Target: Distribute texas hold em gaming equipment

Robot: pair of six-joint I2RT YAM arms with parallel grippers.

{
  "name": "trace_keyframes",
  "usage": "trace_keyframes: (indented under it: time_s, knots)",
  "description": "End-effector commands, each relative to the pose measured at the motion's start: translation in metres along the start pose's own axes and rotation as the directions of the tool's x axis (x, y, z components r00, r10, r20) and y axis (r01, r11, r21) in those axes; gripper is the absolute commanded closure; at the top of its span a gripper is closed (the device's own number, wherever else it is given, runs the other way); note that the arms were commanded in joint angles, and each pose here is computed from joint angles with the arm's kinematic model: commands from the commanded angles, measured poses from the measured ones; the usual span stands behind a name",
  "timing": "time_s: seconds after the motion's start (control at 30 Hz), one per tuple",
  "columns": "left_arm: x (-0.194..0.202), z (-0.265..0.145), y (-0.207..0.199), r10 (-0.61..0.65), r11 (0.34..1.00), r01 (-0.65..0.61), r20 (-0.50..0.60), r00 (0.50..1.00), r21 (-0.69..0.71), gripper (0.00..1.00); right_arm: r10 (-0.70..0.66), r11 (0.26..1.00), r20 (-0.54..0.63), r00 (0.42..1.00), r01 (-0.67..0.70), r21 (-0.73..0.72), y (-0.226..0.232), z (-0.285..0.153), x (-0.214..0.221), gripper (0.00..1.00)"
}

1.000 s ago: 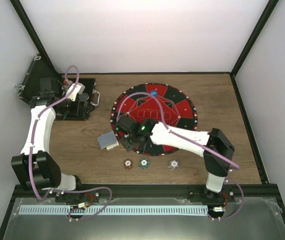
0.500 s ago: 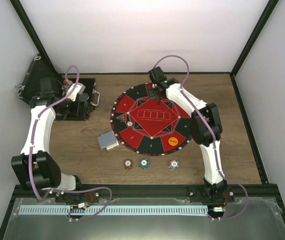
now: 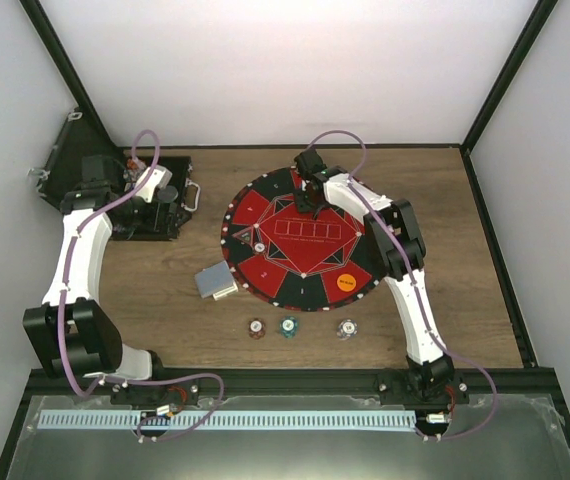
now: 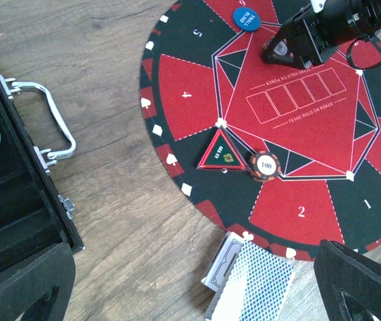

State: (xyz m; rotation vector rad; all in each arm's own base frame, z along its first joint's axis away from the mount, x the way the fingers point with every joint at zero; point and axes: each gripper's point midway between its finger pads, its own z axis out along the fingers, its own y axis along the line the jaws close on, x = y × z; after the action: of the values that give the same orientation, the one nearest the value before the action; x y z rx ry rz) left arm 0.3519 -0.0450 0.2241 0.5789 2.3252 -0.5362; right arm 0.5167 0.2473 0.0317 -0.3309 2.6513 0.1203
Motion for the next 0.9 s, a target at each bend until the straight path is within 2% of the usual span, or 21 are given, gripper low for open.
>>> trace_keyframes:
  time_s: [0.0, 0.2, 0.3, 0.43, 0.57, 0.67, 0.77, 0.87]
  knots:
    - [-0.004, 0.002, 0.001, 0.009, 1.000, -0.009, 0.014, 1.000, 0.018, 0.00, 0.010, 0.999, 0.030, 1.000, -0.009, -0.032, 0.005, 0.001, -0.007, 0.75]
    - [-0.003, 0.004, 0.002, 0.005, 1.000, -0.005, 0.015, 1.000, 0.020, 0.00, 0.007, 1.000, 0.032, 0.999, -0.006, -0.015, 0.003, 0.007, -0.011, 0.72]
    - [-0.003, 0.004, 0.003, 0.002, 1.000, -0.002, 0.013, 1.000, 0.018, 0.00, 0.006, 1.000, 0.028, 1.000, -0.006, -0.014, 0.003, 0.009, -0.011, 0.67]
    - [-0.004, 0.003, 0.002, 0.003, 1.000, -0.003, 0.016, 1.000, 0.016, 0.00, 0.002, 1.000, 0.033, 0.999, -0.002, -0.011, 0.004, 0.000, -0.017, 0.40]
    - [-0.006, 0.001, 0.001, 0.000, 1.000, 0.000, 0.020, 1.000, 0.014, 0.00, 0.000, 1.000, 0.090, 0.996, 0.000, -0.004, 0.006, -0.036, -0.034, 0.28]
    - [-0.006, -0.001, 0.000, 0.001, 1.000, -0.001, 0.020, 1.000, 0.009, 0.00, -0.017, 1.000, 0.129, 0.992, 0.017, -0.002, 0.016, -0.068, -0.038, 0.27]
    - [-0.005, -0.004, -0.001, 0.003, 1.000, -0.003, 0.018, 1.000, 0.002, 0.00, -0.067, 0.997, 0.146, 0.987, 0.070, -0.013, 0.043, -0.100, -0.023, 0.26]
    - [-0.007, -0.008, -0.002, 0.009, 1.000, -0.009, 0.024, 1.000, -0.005, 0.00, -0.139, 0.986, 0.168, 0.976, 0.152, -0.065, 0.092, -0.130, 0.018, 0.24]
